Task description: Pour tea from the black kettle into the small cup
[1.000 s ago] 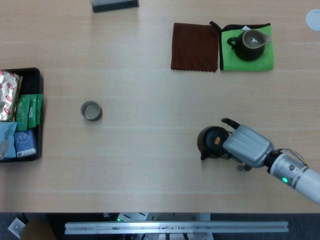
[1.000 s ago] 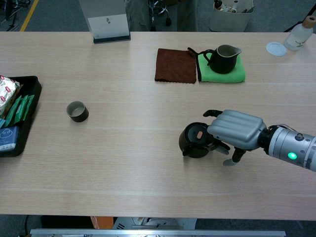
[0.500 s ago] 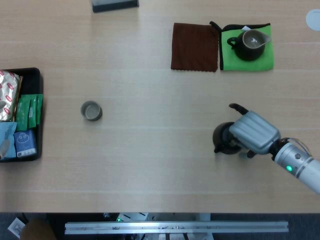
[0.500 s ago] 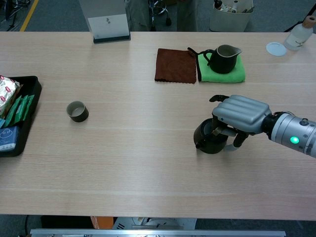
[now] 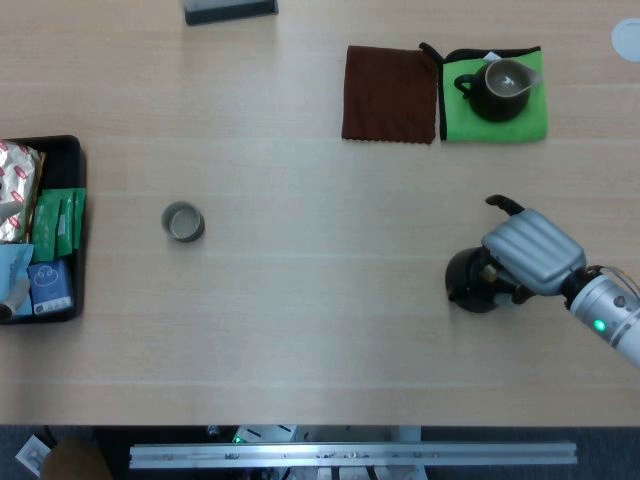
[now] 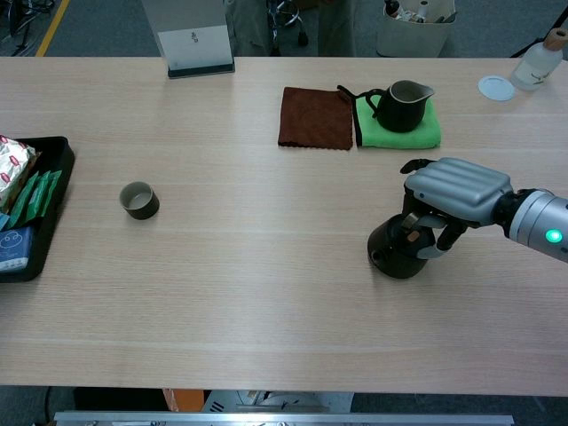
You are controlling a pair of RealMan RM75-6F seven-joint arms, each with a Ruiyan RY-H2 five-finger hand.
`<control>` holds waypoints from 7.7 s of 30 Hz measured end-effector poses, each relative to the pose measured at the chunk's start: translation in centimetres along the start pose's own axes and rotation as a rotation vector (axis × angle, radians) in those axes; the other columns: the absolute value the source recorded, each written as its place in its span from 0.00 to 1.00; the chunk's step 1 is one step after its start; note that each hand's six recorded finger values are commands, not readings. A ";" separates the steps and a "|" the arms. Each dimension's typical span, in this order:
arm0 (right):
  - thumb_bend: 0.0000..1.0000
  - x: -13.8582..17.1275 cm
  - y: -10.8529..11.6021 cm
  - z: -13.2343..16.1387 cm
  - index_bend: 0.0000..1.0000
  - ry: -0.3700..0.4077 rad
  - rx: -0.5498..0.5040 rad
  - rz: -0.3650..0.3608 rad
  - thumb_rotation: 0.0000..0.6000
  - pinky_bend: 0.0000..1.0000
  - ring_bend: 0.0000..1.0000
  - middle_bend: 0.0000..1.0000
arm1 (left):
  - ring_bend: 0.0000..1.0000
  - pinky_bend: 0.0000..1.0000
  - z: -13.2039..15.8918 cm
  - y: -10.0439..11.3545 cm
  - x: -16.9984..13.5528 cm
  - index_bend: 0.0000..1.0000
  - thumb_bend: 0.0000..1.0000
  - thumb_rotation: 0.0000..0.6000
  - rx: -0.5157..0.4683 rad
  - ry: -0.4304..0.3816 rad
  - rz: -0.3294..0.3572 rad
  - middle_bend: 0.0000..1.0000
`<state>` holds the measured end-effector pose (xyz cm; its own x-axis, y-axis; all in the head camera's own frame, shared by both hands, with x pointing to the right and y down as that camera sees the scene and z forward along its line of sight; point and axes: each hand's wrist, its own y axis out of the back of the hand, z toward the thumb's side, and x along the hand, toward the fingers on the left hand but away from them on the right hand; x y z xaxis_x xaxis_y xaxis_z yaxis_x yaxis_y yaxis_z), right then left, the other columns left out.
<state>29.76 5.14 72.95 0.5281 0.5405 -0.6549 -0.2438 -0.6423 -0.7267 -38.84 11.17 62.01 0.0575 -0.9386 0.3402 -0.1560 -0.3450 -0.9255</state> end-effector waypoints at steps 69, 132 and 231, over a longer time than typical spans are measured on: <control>0.29 3.5 6.8 -2.3 1.00 -0.068 0.083 -0.384 0.84 0.14 0.94 1.00 | 0.08 0.06 1.1 -0.1 0.7 0.20 0.27 1.00 0.003 -0.044 0.001 0.10; 0.27 7.4 8.7 -4.6 1.00 -0.125 0.052 -0.453 0.84 0.14 0.94 1.00 | 0.09 0.06 10.6 -13.8 14.7 0.24 0.27 1.00 0.187 -0.197 -0.379 0.09; 0.24 9.1 9.8 -4.8 1.00 -0.133 -0.007 -0.471 0.90 0.14 0.94 1.00 | 0.10 0.06 30.1 -17.9 14.4 0.42 0.27 1.00 0.138 -0.518 -0.415 0.17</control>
<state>36.10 1.11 60.86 0.4709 0.8376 -0.2768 0.0018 -0.3147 -0.9492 -5.54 3.84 78.45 0.5558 -0.5953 0.5803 0.1060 -0.6416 -0.7597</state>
